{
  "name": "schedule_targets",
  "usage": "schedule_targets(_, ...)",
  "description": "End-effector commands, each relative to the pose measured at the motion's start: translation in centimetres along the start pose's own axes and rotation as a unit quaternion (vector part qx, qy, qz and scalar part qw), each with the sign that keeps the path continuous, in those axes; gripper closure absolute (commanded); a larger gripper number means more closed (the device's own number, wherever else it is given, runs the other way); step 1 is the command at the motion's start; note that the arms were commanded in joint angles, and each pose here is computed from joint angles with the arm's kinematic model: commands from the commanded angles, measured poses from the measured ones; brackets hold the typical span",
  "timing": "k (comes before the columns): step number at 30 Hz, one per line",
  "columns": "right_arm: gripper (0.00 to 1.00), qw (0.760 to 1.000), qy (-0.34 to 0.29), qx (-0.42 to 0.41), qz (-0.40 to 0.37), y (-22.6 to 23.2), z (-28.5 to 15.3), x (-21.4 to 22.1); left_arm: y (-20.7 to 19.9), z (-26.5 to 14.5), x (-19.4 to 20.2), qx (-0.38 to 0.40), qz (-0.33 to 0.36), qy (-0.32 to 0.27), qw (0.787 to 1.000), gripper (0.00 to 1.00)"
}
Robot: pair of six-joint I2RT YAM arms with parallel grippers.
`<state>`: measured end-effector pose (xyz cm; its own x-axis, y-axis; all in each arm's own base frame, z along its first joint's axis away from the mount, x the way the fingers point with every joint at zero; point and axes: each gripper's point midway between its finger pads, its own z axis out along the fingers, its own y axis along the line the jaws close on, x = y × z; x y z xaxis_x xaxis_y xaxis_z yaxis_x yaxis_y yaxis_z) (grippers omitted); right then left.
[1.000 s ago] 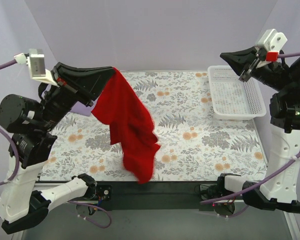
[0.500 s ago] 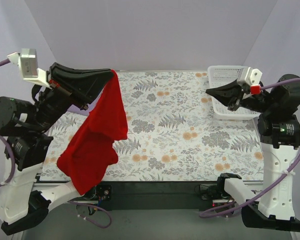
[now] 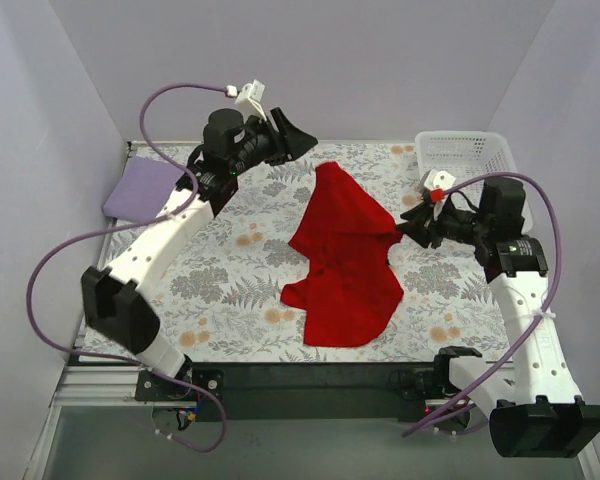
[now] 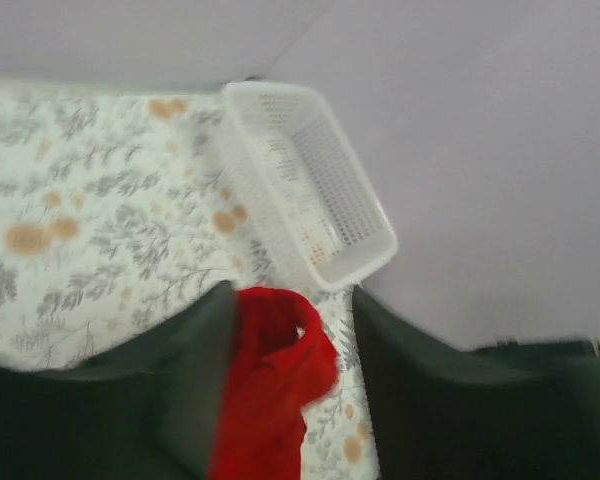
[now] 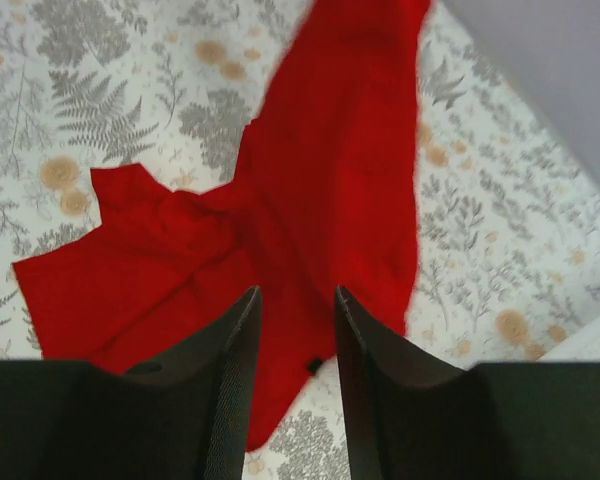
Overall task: Fold and stack the t-shirts
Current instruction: Flatten the tshirt out
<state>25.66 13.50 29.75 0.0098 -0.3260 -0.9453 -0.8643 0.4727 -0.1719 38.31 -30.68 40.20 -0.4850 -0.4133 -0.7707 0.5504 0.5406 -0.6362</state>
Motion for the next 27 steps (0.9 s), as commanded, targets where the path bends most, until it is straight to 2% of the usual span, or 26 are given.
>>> schedule_targets(1,0.57,0.998,0.062,0.011,0.004,0.0,1.1,4.0,8.8,2.0,2.3,-0.087,-0.082,0.035,0.992,0.42)
schedule_targets(4,0.44,0.995,0.101,-0.013,0.020,1.3,1.8,7.2,9.3,1.6,4.7,-0.079,-0.082,0.070,0.991,0.36)
schedule_targets(7,0.38,0.990,0.127,-0.053,0.022,3.2,2.1,9.6,9.6,-1.4,5.1,-0.102,-0.036,0.064,0.992,0.34)
schedule_targets(9,0.37,0.987,0.142,-0.076,0.026,4.4,2.2,10.9,10.4,-3.4,6.4,-0.127,-0.010,0.077,0.989,0.32)
schedule_targets(10,0.37,0.983,0.150,-0.099,0.022,5.3,2.5,11.9,9.5,-4.9,6.4,-0.120,-0.001,0.076,0.990,0.31)
schedule_targets(11,0.37,0.981,0.156,-0.113,0.024,6.0,2.7,12.5,11.1,-6.0,8.9,-0.137,-0.010,0.103,0.985,0.31)
schedule_targets(13,0.37,0.973,0.165,-0.162,0.024,8.2,3.2,13.5,10.8,-7.8,11.2,-0.126,-0.017,0.131,0.983,0.31)
schedule_targets(14,0.37,0.967,0.171,-0.185,0.028,9.5,3.3,14.2,12.3,-8.8,14.1,-0.142,-0.032,0.159,0.977,0.31)
schedule_targets(17,0.37,0.950,0.184,-0.251,0.019,13.2,4.1,15.1,13.9,-10.1,16.3,-0.170,-0.043,0.169,0.970,0.32)
schedule_targets(22,0.37,0.943,0.217,-0.253,0.000,14.5,6.6,16.3,17.2,-10.8,18.4,-0.229,-0.043,0.180,0.956,0.32)
schedule_targets(27,0.35,0.941,0.232,-0.245,0.011,14.0,7.6,16.7,17.4,-12.2,20.3,-0.225,-0.054,0.193,0.954,0.32)
